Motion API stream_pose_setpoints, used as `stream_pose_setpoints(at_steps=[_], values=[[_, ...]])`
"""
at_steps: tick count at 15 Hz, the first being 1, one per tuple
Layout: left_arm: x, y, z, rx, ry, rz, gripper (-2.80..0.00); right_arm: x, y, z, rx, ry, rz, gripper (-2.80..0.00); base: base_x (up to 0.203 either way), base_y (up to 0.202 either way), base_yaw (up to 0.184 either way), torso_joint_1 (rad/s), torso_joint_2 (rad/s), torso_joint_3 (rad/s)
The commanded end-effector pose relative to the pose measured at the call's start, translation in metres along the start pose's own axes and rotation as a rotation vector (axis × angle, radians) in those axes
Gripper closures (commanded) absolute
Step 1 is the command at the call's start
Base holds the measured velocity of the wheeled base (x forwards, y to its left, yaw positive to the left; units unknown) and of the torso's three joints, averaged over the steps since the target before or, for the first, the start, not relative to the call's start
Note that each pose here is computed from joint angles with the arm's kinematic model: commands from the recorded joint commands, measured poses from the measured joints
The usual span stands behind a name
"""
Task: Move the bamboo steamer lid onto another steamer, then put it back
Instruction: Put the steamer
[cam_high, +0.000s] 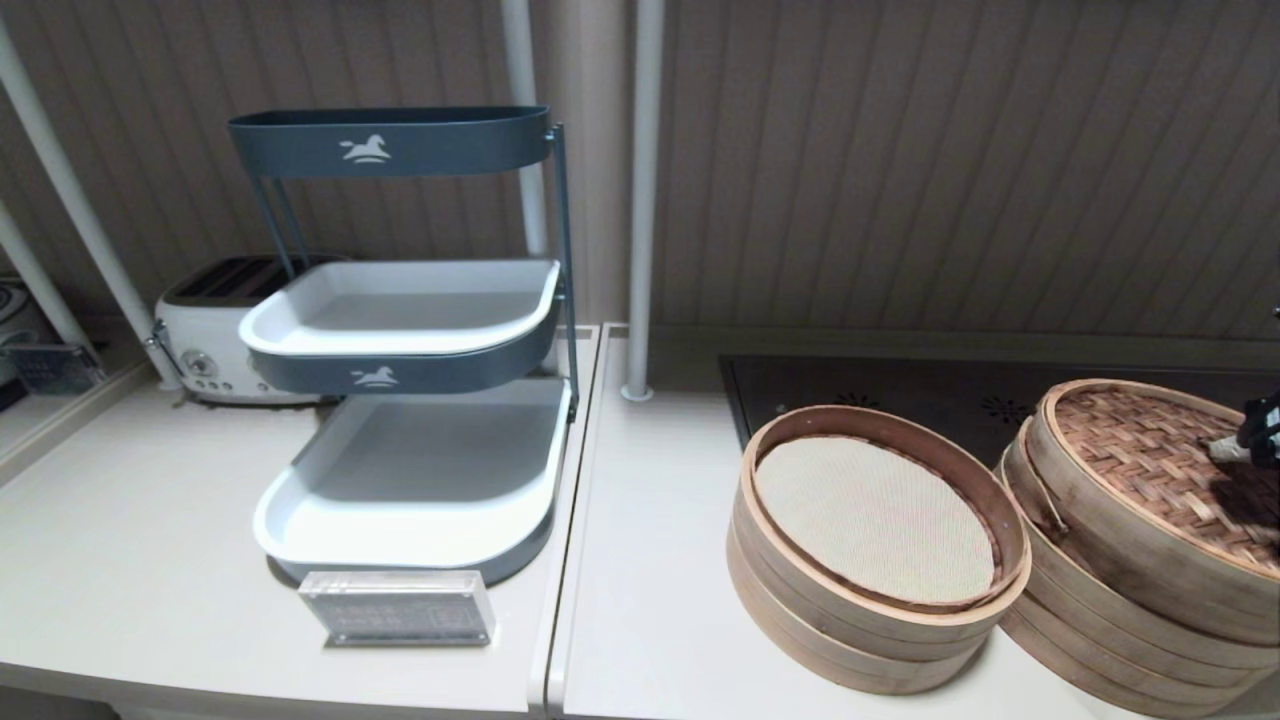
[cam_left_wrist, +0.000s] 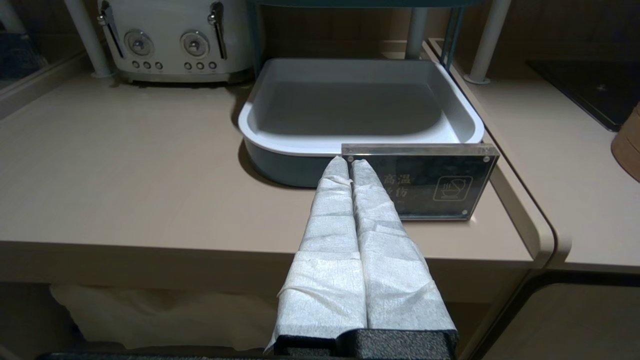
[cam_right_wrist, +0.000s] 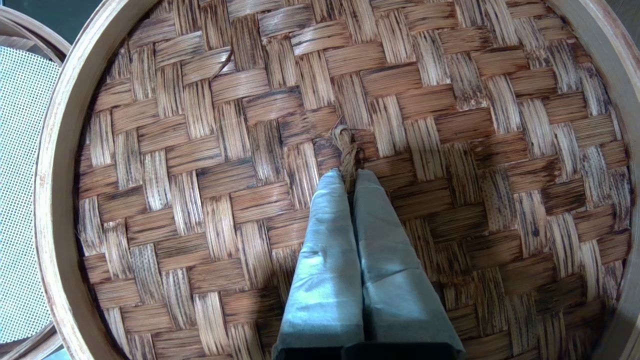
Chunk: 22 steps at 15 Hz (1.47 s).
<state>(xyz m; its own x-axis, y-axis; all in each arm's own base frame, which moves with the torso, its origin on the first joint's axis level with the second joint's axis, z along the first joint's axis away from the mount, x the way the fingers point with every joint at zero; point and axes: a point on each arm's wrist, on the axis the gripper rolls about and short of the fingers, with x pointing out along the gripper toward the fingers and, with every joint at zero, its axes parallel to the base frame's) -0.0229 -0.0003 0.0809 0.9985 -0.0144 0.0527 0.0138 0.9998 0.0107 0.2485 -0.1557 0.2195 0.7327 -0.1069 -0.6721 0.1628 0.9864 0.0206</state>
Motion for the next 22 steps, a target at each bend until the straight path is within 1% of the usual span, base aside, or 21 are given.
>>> stream_pose_setpoints(at_steps=[1,7,22], values=[[0.0015,-0.0001,-0.0078,-0.001,0.024,0.000,0.00,0.0003,0.0004,0.0014,-0.004,-0.003,0.005,0.00,0.000,0.000,0.000,0.000,0.00,0.000],[0.0016,-0.0001,-0.0078,-0.001,0.025,-0.001,0.00,-0.0010,-0.0001,0.0048,-0.008,-0.015,0.001,0.00,0.000,0.000,0.000,0.000,0.00,0.000],[0.0015,0.0000,-0.0078,-0.001,0.024,0.000,0.00,-0.0001,0.0023,0.0050,-0.016,-0.012,0.009,0.00,0.000,0.000,0.000,0.000,0.00,0.000]])
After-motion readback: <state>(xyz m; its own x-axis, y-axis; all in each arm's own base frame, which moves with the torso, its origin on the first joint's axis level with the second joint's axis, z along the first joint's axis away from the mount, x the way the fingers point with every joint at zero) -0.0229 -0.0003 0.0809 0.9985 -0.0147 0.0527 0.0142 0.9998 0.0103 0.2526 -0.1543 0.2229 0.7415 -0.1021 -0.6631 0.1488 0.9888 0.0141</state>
